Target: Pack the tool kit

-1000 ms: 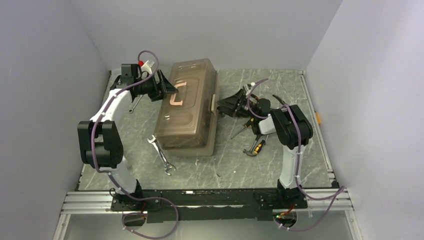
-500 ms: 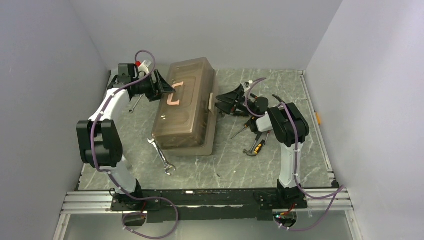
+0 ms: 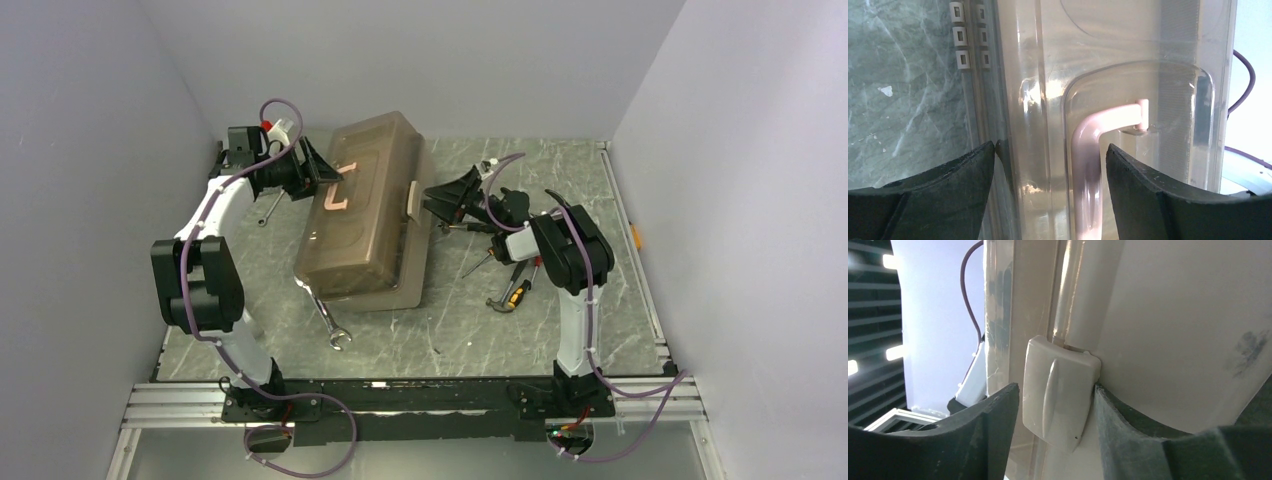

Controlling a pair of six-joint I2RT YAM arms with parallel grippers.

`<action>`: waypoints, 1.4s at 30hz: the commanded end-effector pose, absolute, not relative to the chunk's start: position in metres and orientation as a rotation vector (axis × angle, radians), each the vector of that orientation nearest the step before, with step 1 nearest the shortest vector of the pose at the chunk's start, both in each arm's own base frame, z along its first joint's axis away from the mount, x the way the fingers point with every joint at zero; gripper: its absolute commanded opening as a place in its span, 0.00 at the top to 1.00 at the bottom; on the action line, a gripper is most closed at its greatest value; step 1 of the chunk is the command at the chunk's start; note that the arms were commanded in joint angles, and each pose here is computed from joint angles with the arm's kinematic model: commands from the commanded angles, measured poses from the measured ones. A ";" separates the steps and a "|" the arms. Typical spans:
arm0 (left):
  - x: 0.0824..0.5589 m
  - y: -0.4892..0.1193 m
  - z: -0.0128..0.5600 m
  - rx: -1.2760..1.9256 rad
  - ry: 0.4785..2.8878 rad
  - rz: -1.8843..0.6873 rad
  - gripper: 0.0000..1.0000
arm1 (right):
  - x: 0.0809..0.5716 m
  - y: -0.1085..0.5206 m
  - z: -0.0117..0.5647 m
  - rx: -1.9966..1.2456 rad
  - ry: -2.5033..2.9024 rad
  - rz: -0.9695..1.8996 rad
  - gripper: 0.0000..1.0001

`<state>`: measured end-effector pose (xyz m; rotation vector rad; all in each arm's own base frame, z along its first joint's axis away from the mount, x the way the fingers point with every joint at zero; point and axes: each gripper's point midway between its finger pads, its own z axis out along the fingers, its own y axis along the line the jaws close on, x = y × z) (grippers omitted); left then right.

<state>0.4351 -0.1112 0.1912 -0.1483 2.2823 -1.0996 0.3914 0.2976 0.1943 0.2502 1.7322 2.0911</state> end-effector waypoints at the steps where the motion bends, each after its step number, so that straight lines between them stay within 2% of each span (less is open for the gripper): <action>1: 0.400 -0.127 0.123 -0.178 2.539 -1.056 0.19 | 0.334 0.326 0.249 -0.082 1.554 2.241 0.46; 8: 0.400 -0.129 0.136 -0.176 2.502 -1.070 0.20 | 0.334 0.326 0.232 -0.014 1.606 2.254 0.64; 10: 0.401 -0.129 0.140 -0.172 2.491 -1.068 0.20 | 0.333 0.328 0.234 -0.032 1.611 2.254 0.72; 15: 0.397 -0.134 0.152 -0.154 2.472 -1.068 0.20 | 0.333 0.334 0.235 -0.052 1.657 2.226 0.79; 19: 0.393 -0.143 0.161 -0.124 2.461 -1.064 0.20 | 0.337 0.336 0.224 -0.017 1.731 2.189 0.81; 20: 0.392 -0.146 0.163 -0.116 2.459 -1.066 0.20 | 0.338 0.337 0.222 -0.011 1.743 2.184 0.76; 22: 0.391 -0.150 0.166 -0.107 2.455 -1.069 0.20 | 0.336 0.336 0.223 -0.018 1.736 2.190 0.31; 23: 0.390 -0.152 0.167 -0.103 2.453 -1.068 0.20 | 0.335 0.335 0.224 -0.023 1.725 2.201 0.22; 24: 0.390 -0.152 0.168 -0.103 2.452 -1.066 0.20 | 0.333 0.335 0.225 -0.031 1.714 2.211 0.18; 27: 0.390 -0.151 0.170 -0.103 2.450 -1.057 0.20 | 0.329 0.333 0.224 -0.038 1.703 2.221 0.14; 33: 0.387 -0.150 0.172 -0.101 2.450 -1.037 0.20 | 0.329 0.339 0.195 0.021 1.912 2.068 0.16; 34: 0.387 -0.149 0.173 -0.102 2.449 -1.033 0.20 | 0.329 0.338 0.189 0.044 1.948 2.036 0.18; 36: 0.386 -0.150 0.174 -0.101 2.448 -1.033 0.20 | 0.329 0.336 0.183 0.084 2.000 1.983 0.29; 37: 0.385 -0.150 0.174 -0.100 2.447 -1.032 0.20 | 0.329 0.335 0.182 0.092 1.999 1.969 0.31; 42: 0.383 -0.150 0.172 -0.100 2.455 -1.026 0.20 | 0.332 0.341 0.185 0.088 2.043 1.959 0.25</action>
